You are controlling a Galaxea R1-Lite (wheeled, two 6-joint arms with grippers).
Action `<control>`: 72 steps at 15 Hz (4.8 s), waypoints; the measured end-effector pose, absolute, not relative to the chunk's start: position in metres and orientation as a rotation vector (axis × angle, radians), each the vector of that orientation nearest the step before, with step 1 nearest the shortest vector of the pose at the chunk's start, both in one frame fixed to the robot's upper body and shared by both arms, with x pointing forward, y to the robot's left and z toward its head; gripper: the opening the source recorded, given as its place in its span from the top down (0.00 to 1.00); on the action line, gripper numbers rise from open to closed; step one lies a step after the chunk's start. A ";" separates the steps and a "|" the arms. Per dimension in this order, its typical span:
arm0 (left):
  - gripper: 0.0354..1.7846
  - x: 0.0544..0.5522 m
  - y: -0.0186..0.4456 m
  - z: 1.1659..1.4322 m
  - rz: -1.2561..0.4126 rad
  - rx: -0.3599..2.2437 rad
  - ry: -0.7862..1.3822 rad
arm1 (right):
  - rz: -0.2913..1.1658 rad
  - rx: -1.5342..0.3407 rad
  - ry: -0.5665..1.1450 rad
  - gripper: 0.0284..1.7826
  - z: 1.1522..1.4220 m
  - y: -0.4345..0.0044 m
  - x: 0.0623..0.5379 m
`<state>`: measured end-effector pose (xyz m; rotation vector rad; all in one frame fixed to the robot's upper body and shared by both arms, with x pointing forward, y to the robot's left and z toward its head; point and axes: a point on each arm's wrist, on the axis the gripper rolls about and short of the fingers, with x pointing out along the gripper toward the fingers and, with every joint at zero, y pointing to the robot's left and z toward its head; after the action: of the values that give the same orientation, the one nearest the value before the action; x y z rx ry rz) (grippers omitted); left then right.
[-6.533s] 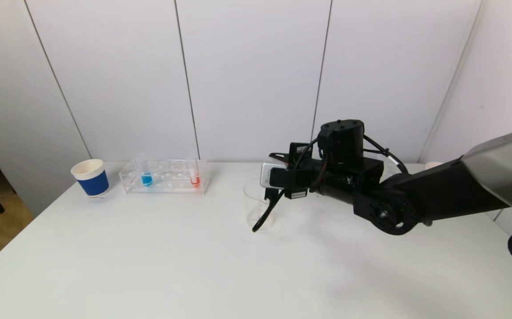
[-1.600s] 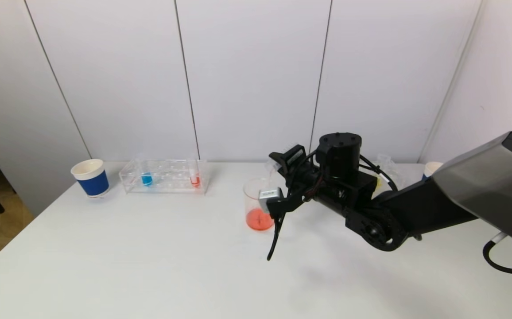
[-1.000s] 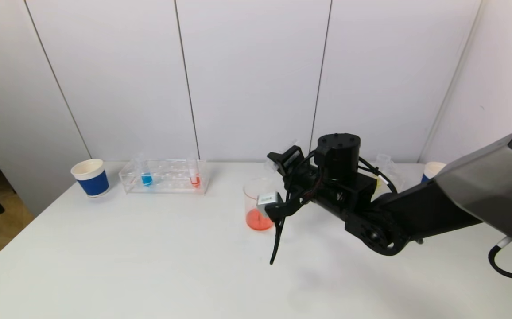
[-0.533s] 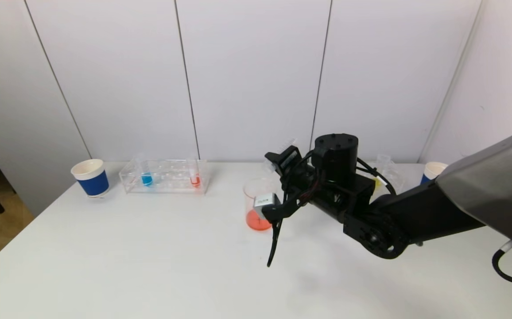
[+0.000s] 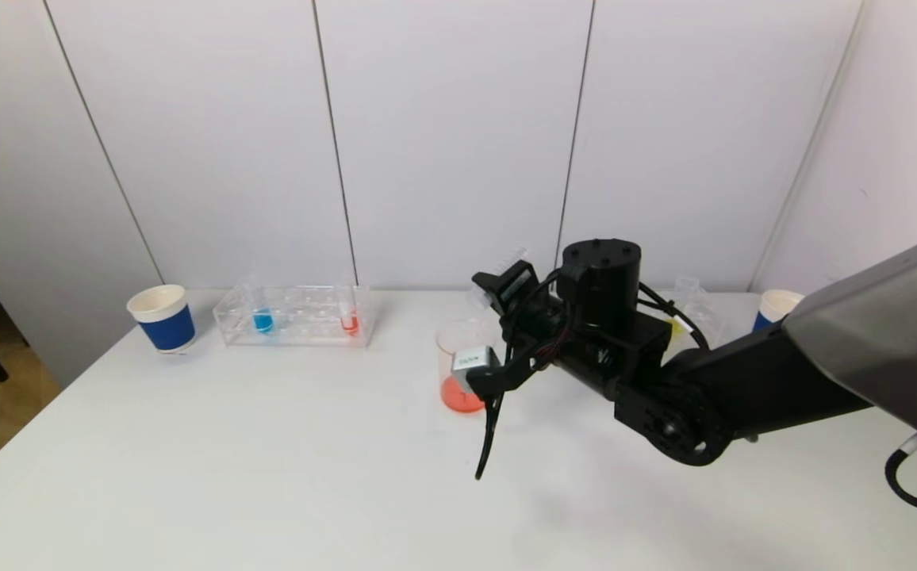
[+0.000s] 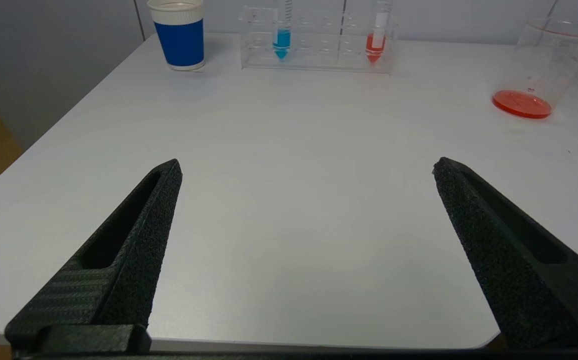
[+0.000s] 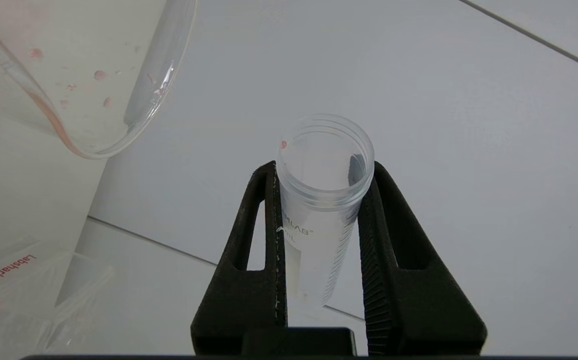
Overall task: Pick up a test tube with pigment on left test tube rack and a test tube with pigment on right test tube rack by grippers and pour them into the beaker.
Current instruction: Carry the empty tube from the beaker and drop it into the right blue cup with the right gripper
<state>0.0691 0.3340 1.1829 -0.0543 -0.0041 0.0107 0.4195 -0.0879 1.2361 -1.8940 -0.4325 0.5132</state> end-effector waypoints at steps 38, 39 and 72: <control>0.01 0.069 0.334 1.183 0.011 -0.055 -0.004 | 0.047 -0.254 -0.280 0.74 1.363 -0.183 0.441; 0.01 0.069 0.334 1.183 0.011 -0.054 -0.004 | 0.036 -0.224 -0.283 0.74 1.366 -0.189 0.441; 0.01 0.069 0.334 1.183 0.011 -0.054 -0.004 | -0.471 0.073 0.023 0.74 1.292 -0.434 0.497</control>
<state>0.0691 0.3340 1.1829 -0.0543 -0.0039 0.0110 0.4967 -0.4343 1.2925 0.0735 0.0229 -0.4706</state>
